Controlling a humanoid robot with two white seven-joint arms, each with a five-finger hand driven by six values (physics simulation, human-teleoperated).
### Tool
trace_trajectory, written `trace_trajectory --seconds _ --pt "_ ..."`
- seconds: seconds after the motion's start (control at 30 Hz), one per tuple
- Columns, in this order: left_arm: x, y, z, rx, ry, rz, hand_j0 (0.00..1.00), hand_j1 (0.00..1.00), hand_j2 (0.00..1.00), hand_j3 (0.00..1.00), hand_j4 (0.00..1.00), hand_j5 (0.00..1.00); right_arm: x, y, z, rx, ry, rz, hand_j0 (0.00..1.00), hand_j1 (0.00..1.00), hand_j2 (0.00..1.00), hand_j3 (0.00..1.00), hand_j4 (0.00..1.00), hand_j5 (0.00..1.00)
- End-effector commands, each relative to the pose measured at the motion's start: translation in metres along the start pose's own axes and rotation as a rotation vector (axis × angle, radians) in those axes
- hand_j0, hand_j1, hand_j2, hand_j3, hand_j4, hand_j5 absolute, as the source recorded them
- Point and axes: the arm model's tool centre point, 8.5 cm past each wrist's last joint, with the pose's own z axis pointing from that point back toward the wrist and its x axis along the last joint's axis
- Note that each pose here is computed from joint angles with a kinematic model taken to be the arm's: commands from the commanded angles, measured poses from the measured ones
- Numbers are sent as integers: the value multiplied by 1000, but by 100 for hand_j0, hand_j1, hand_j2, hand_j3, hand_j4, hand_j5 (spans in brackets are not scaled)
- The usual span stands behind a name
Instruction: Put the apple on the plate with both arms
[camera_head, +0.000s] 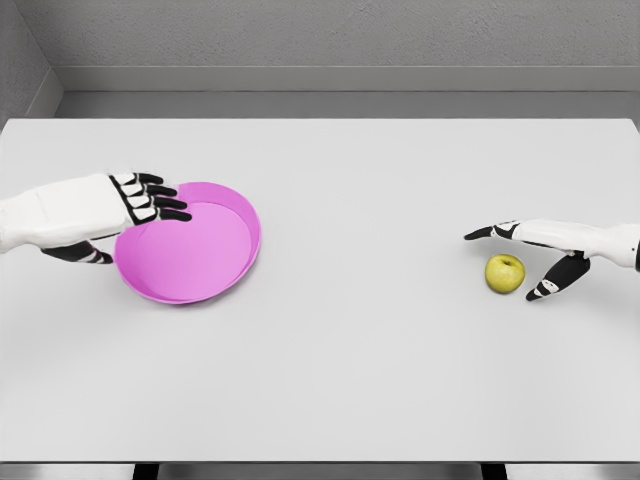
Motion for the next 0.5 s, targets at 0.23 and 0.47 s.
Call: trace_trajectory --seconds 0.23,0.47 --pt "4 -1 -2 -85 -14 -11 99 99 99 99 99 99 2 -4 1 -3 -8 19 70 70 70 70 70 70" --pt "4 -2 -3 -92 -17 -9 100 100 100 100 100 100 3 -3 0 0 -13 21 65 65 65 65 65 65"
